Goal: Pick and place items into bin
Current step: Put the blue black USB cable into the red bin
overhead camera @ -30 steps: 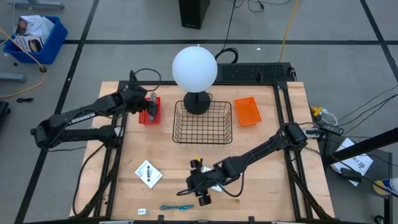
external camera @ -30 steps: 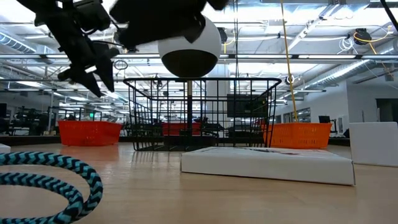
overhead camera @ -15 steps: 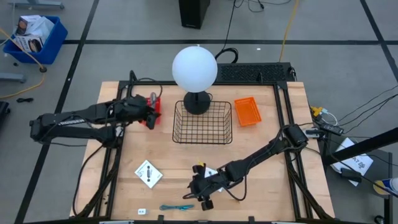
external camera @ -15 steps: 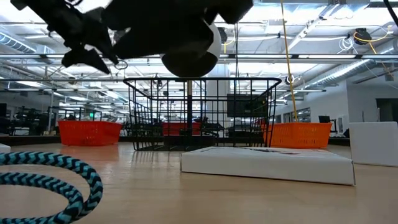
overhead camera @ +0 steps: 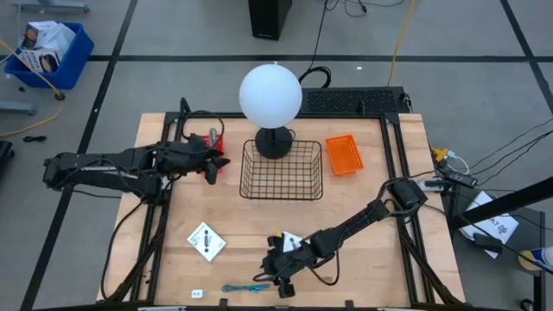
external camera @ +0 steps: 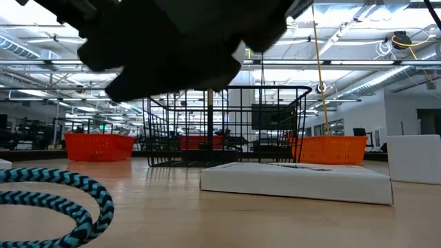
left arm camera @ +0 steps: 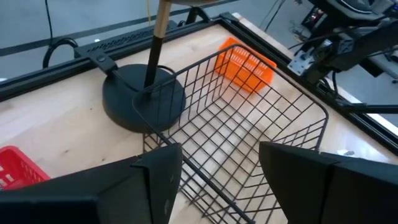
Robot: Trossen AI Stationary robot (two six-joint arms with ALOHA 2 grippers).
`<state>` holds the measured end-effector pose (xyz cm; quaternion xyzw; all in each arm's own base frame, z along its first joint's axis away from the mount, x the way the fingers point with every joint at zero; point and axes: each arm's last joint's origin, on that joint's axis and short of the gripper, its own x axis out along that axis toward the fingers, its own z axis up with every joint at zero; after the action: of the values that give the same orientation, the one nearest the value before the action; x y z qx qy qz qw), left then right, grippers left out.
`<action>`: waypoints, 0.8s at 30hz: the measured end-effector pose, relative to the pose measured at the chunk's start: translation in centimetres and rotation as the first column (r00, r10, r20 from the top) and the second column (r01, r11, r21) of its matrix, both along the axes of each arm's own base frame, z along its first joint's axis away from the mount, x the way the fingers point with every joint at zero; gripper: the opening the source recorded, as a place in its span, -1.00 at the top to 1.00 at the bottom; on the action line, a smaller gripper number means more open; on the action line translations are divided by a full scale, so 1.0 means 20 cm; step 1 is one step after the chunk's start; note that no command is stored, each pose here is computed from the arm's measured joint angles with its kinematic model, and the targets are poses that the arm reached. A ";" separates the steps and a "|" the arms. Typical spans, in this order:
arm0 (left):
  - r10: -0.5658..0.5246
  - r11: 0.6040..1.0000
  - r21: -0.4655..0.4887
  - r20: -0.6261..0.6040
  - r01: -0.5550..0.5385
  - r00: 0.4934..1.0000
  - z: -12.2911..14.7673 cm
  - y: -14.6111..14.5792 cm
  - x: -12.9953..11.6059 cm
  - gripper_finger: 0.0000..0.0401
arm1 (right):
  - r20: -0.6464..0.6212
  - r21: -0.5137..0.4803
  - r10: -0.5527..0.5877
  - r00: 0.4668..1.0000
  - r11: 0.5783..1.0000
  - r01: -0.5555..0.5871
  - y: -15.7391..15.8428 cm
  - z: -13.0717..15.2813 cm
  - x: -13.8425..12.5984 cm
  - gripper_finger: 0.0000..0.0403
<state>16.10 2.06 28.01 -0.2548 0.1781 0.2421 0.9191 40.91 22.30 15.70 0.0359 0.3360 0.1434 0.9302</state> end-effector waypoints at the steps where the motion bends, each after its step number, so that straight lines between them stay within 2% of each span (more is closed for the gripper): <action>1: 0.006 1.000 0.000 0.001 -0.006 1.000 0.00 0.00 0.00 -0.09 | 0.005 0.004 0.000 1.000 1.000 0.000 0.00 -0.01 0.00 0.16; 4: 0.021 1.000 0.005 0.002 -0.021 1.000 0.00 -0.01 0.00 -0.09 | 0.033 0.025 0.021 0.999 0.999 -0.022 0.04 -0.02 0.00 0.16; 14: 0.048 0.998 -0.030 0.014 -0.048 0.999 0.00 -0.01 0.00 -0.09 | 0.009 0.069 0.074 0.997 0.995 -0.075 0.13 -0.13 -0.02 0.16; 24: 0.065 0.996 -0.060 0.027 -0.064 0.998 0.00 -0.01 0.00 -0.09 | -0.009 0.059 0.082 0.997 0.995 -0.081 0.16 -0.21 -0.02 0.16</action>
<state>16.07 1.85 27.98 -0.2908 0.1636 0.2626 0.9054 40.47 25.43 11.43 0.0505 0.3382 0.1910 0.9201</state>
